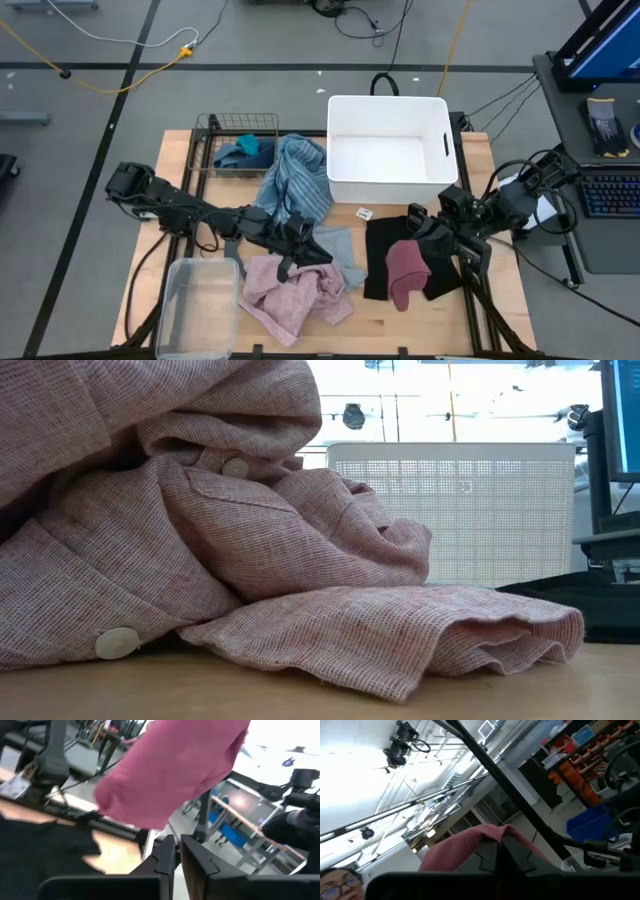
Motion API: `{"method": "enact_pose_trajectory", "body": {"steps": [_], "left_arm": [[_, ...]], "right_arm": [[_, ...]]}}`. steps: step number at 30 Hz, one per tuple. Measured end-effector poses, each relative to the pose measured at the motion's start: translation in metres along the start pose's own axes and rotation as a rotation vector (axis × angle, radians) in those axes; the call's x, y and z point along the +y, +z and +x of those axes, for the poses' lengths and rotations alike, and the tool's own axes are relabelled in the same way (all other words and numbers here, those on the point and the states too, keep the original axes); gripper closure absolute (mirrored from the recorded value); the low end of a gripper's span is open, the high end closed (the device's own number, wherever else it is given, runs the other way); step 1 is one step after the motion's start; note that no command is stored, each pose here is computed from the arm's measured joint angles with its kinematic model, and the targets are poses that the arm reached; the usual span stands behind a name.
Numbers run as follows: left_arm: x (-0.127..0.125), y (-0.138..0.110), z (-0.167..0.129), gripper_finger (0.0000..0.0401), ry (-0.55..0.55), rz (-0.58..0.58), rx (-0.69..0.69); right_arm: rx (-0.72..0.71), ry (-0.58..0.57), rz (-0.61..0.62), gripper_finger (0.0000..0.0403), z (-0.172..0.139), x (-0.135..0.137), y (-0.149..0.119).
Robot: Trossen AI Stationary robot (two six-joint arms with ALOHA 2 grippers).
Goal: Pick & Place Cloths
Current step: Put the pink boxers into the transparent bin
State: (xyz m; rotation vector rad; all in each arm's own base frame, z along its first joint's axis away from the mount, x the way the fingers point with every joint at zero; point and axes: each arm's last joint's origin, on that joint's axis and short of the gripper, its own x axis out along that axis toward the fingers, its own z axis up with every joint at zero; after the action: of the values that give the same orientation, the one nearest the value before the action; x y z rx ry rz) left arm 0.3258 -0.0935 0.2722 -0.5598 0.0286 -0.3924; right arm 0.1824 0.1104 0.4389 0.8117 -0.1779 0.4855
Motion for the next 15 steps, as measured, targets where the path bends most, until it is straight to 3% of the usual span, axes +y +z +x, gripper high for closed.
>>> {"method": "enact_pose_trajectory", "body": {"steps": [5,15], "left_arm": [[-0.005,0.0,0.002,0.0312,0.022,0.061,-0.068],[-0.024,-0.004,0.003,0.0218,0.15,0.413,-0.162]], "right_arm": [[-0.017,0.0,-0.008,0.0403,0.001,0.001,0.004],[-0.143,-0.019,-0.043,0.0403,0.014,-0.016,0.017]]}}
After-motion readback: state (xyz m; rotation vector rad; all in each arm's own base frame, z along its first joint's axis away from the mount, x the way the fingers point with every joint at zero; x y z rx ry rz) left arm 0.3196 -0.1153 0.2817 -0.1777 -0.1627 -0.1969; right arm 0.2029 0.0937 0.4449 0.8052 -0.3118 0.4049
